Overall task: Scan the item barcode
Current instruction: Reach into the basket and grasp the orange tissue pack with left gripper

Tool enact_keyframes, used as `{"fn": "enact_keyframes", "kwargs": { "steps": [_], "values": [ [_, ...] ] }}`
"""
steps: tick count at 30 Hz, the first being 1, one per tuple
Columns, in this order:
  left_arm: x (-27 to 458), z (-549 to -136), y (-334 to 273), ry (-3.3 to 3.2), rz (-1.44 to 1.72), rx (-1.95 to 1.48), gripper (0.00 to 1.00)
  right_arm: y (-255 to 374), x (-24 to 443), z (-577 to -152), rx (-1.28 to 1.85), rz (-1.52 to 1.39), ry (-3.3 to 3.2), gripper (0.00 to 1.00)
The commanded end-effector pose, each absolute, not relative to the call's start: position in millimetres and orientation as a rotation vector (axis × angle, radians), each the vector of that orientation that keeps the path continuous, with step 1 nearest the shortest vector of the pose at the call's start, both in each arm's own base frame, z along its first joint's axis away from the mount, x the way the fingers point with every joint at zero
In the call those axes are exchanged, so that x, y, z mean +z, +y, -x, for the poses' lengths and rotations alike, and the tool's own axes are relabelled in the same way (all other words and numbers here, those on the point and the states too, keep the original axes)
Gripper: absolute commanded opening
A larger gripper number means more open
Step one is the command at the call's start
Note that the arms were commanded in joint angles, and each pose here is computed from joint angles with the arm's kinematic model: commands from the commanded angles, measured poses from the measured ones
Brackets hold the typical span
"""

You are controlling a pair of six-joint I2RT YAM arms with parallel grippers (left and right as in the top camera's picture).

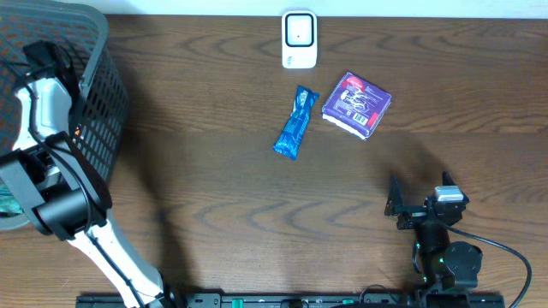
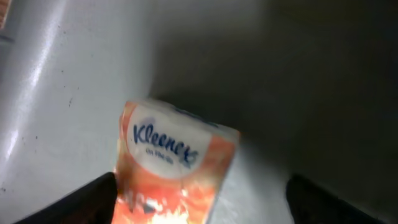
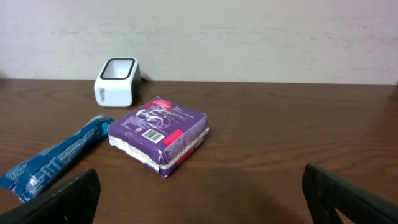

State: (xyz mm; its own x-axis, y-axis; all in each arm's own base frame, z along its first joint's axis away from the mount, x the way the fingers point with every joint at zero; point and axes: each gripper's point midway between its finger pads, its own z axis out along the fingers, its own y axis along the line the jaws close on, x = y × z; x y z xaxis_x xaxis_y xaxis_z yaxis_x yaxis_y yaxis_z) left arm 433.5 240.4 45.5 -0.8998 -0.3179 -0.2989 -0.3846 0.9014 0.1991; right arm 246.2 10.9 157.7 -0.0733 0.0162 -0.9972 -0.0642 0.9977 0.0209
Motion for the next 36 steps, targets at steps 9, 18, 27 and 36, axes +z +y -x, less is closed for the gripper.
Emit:
{"fn": "enact_keyframes", "kwargs": {
  "steps": [9,18,27,36],
  "values": [
    [15.4,-425.5,246.2,2.881,0.492,0.425,0.22,12.3,157.3,-245.9,0.08,0.03,1.643,0.99],
    [121.8,-446.3,273.7,2.516,0.744,0.554,0.07,12.2,157.3,-245.9,0.08,0.03,1.643,0.99],
    [380.2,-423.9,220.3,1.824,0.795,0.178,0.07,12.3,157.3,-245.9,0.08,0.03,1.643,0.99],
    [445.5,-411.5,73.5,1.788,0.558,-0.538,0.07,12.2,157.3,-245.9,0.08,0.03,1.643,0.99]
  ]
}}
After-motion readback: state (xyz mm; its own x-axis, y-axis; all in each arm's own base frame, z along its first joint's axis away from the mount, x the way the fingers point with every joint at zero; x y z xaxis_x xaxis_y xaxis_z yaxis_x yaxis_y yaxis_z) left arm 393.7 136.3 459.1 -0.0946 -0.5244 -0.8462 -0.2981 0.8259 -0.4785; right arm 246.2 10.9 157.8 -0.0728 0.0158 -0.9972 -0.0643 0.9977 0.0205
